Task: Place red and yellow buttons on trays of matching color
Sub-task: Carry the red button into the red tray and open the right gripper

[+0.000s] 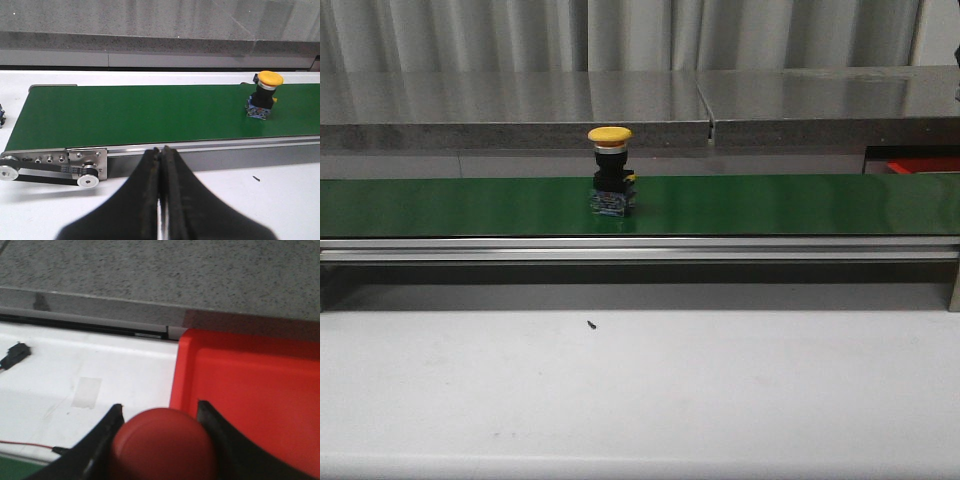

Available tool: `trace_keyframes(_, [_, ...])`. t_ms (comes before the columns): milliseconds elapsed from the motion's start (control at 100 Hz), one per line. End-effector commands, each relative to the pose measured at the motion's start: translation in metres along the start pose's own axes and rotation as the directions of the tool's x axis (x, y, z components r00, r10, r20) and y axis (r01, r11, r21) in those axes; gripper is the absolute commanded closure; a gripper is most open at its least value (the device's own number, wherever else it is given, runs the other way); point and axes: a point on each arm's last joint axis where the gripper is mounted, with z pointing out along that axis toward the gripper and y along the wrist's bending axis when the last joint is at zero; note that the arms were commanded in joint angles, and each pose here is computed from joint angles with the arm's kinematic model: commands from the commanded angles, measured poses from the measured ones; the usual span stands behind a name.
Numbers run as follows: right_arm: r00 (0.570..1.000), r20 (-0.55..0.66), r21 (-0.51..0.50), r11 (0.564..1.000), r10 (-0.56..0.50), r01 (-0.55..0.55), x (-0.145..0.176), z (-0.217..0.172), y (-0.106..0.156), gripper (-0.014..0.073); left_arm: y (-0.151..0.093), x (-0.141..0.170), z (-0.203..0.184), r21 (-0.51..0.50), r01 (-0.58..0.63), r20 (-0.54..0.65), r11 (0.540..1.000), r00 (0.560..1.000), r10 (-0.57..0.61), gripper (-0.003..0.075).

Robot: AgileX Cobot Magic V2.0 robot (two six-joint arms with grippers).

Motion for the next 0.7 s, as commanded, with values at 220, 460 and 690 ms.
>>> trace_keyframes(220, [0.994, 0.11, 0.046, 0.999, 0.0, -0.006, -0.024, 0.038, -0.03, 0.043, 0.0, -0.015, -0.002, -0.012, 0.01, 0.088, 1.0, 0.996, -0.008, 0.0739])
trace_keyframes(460, [0.994, 0.109, 0.065, 0.998, 0.012, -0.019, -0.013, 0.069, -0.042, 0.043, 0.0, -0.015, -0.002, -0.012, 0.01, 0.088, 1.0, 0.996, -0.008, 0.0739])
trace_keyframes(690, [0.993, 0.114, 0.088, 0.996, 0.015, -0.025, -0.007, 0.078, -0.046, 0.043, 0.0, -0.015, -0.002, -0.012, 0.01, 0.088, 1.0, 0.996, -0.008, 0.0739])
